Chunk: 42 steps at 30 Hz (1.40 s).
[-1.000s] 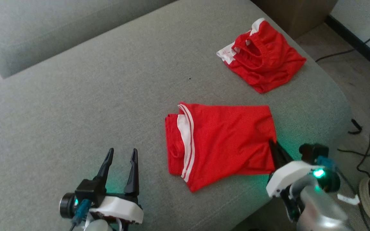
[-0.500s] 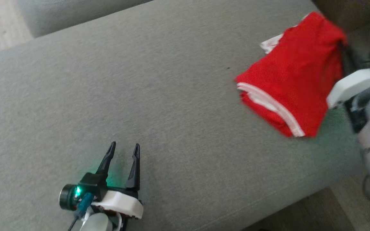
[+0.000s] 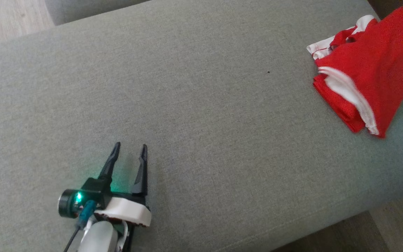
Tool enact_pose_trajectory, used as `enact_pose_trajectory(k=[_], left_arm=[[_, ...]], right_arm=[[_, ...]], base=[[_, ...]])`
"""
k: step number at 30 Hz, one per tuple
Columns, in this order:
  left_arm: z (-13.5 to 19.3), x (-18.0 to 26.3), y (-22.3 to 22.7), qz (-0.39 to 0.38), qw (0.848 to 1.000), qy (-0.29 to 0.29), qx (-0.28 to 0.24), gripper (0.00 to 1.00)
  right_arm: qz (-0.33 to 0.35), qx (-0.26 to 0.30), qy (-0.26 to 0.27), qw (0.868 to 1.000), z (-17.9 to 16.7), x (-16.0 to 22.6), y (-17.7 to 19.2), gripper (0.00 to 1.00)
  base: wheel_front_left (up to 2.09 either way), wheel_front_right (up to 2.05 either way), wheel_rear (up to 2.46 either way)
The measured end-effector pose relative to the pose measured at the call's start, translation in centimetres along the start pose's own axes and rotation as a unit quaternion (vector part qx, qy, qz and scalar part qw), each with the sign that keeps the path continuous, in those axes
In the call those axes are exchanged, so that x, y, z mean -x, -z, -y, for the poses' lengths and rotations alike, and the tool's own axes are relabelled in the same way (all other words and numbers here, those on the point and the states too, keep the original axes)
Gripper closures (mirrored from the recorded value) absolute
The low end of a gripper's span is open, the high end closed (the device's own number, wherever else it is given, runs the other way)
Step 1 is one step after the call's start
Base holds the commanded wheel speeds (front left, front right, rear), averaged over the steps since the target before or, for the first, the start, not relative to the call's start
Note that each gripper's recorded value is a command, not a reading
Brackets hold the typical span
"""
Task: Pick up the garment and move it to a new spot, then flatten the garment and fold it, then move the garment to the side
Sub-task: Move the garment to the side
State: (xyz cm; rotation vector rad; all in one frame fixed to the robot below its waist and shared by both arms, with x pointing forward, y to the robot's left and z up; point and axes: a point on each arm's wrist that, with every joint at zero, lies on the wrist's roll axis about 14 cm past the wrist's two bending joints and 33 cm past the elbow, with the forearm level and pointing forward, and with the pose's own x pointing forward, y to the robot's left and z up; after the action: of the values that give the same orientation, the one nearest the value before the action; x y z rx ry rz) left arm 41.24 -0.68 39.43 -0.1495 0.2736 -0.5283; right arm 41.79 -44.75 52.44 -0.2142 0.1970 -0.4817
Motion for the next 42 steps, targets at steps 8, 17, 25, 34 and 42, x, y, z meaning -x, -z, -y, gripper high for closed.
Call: enact_pose_trajectory(k=[8,17,25,34,42], left_arm=[[-2.3,0.5,-2.2,0.031,0.998,-0.048,-0.004,0.00],[-7.3,3.6,-4.3,0.065,0.987,-0.146,0.006,0.00],[-9.7,8.3,-3.2,0.059,0.977,-0.204,0.024,0.00],[-10.3,11.7,-3.4,0.076,0.970,-0.229,0.044,0.00],[-11.0,14.4,-4.0,0.095,0.963,-0.246,0.045,0.00]], right_arm=[[0.054,-0.051,-0.078,0.994,-9.6,2.1,-1.0,0.00],[0.027,-0.126,-0.128,0.983,-15.2,6.2,3.0,0.00],[-0.029,-0.150,-0.193,0.969,-20.1,10.4,7.1,0.00],[-0.015,-0.152,-0.253,0.955,-23.5,12.8,5.7,0.00],[0.009,-0.153,-0.280,0.948,-24.7,14.3,4.1,0.00]], base=[[0.00,0.00,0.00],[0.00,0.00,0.00],[0.00,0.00,0.00],[0.00,0.00,0.00],[0.00,0.00,0.00]])
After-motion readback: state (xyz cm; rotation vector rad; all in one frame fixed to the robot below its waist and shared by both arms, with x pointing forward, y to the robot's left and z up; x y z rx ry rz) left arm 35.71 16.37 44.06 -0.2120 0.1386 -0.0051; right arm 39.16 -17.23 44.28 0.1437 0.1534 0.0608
